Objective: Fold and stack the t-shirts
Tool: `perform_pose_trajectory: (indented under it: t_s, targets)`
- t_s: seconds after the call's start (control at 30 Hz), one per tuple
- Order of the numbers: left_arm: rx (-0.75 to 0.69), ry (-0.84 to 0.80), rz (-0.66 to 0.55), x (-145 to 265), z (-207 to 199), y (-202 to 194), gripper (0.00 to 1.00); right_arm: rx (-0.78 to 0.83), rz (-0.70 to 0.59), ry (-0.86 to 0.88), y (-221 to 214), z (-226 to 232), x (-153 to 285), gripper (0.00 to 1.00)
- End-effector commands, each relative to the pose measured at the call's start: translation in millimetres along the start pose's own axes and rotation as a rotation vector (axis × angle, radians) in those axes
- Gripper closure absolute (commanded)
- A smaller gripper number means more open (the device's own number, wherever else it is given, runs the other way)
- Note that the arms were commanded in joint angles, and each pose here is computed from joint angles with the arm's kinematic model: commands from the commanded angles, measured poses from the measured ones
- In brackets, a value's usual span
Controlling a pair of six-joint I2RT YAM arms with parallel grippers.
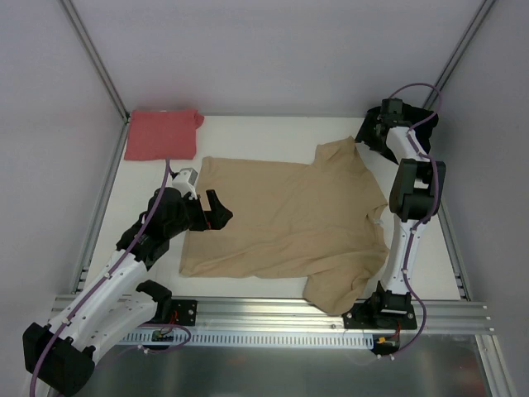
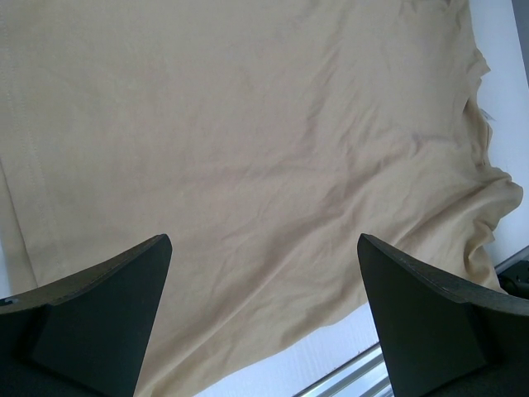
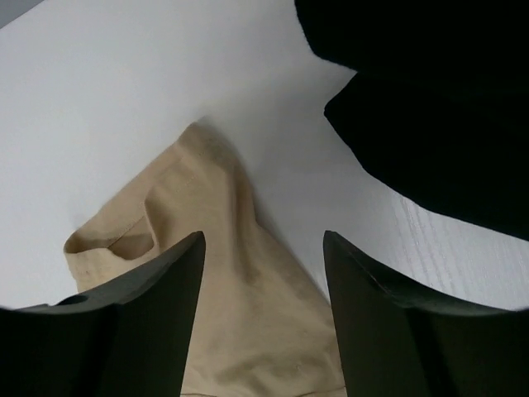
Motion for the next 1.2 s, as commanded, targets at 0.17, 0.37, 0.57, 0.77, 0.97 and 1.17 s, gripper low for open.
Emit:
perform_pose_trajectory:
  t_s: [0.17,0.37,0.57,0.77,0.97,1.17]
  targets:
    - [-0.018,-0.014,-0.001,0.5,-1.1,-2.2,0.01,-0.024,-0.024,0.031,21.4,2.7,9.2,0.36]
    - [-0.020,-0.009,0.005,-2.8,0.2,-3.1,0.01,-0.047,-0.003,0.089,20.6,9.8,-7.0,0.39]
    - [-0.017,-0.003,0.008,-6.1,1.7,-3.9,0.01,-0.077,0.033,0.150,14.0,16.0,-22.8,0.41]
    - [-0.022,0.002,0.005,-7.3,2.7,-3.6,0.01,-0.100,0.045,0.175,11.1,17.7,-31.4,0.46]
    - [-0.008,0.064,-0.009,-15.1,11.4,-3.7,0.01,-0.116,0.055,0.207,9.7,19.7,-36.2,1.00]
    - [-0.038,0.267,-0.208,-38.2,32.7,30.5,0.01,-0.120,0.041,0.217,7.4,20.2,-28.8,1.00]
Point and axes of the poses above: each gripper's point midway between its finger pads, its own x axis back along the fingers, its own z axis along the line the jaws close on, y = z × x, the point moved 6 cm from there along x, back along the fingers, and after that the axes turned 3 degrees about x, right-handed, at the moved point
